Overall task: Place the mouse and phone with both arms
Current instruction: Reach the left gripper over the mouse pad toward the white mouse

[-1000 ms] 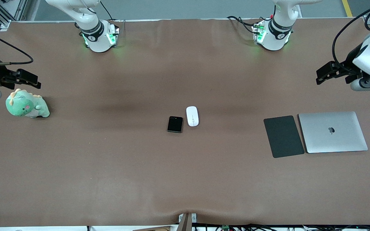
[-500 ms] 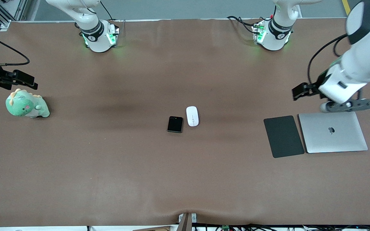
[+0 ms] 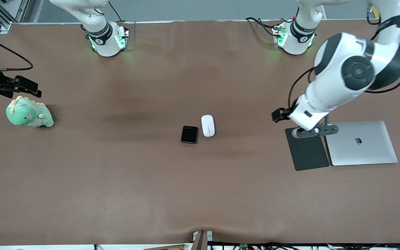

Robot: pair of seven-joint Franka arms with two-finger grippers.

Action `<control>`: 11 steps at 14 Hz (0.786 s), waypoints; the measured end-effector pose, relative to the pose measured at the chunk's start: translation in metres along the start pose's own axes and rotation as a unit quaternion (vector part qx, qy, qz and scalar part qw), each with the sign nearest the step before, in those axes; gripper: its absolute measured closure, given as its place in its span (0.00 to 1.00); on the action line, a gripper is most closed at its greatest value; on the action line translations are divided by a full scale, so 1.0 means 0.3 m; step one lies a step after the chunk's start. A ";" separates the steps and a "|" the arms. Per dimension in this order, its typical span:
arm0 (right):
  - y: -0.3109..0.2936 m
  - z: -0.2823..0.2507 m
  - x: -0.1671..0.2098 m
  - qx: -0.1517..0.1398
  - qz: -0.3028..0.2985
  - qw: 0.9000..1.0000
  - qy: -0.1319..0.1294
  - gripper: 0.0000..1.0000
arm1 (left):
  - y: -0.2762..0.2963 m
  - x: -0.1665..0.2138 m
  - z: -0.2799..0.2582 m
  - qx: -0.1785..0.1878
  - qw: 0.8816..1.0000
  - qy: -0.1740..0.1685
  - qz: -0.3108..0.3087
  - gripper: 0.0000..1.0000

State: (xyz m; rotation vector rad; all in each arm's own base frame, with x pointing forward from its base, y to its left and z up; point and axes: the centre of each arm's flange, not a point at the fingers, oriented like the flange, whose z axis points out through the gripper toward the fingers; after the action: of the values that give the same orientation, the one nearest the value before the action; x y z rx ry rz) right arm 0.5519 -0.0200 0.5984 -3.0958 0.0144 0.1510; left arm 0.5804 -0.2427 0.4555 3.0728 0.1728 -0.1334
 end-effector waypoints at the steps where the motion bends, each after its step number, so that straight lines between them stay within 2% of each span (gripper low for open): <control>1: 0.000 0.000 0.000 0.000 0.000 1.000 0.000 0.00 | 0.053 -0.010 0.035 -0.005 1.000 0.004 -0.005 0.00; 5: 0.000 0.000 0.000 0.000 0.000 1.000 0.000 0.00 | 0.202 -0.049 0.168 -0.019 1.000 0.008 -0.018 0.00; 11: -0.012 -0.001 0.003 0.000 -0.004 1.000 0.003 0.00 | 0.406 -0.124 0.392 -0.015 0.998 0.015 -0.054 0.00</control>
State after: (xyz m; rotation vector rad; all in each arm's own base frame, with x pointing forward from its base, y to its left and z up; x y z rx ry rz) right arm 0.5530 -0.0163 0.5987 -3.0965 0.0036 0.1406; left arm 0.5477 -0.3754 0.3487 3.0365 0.3382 -0.0897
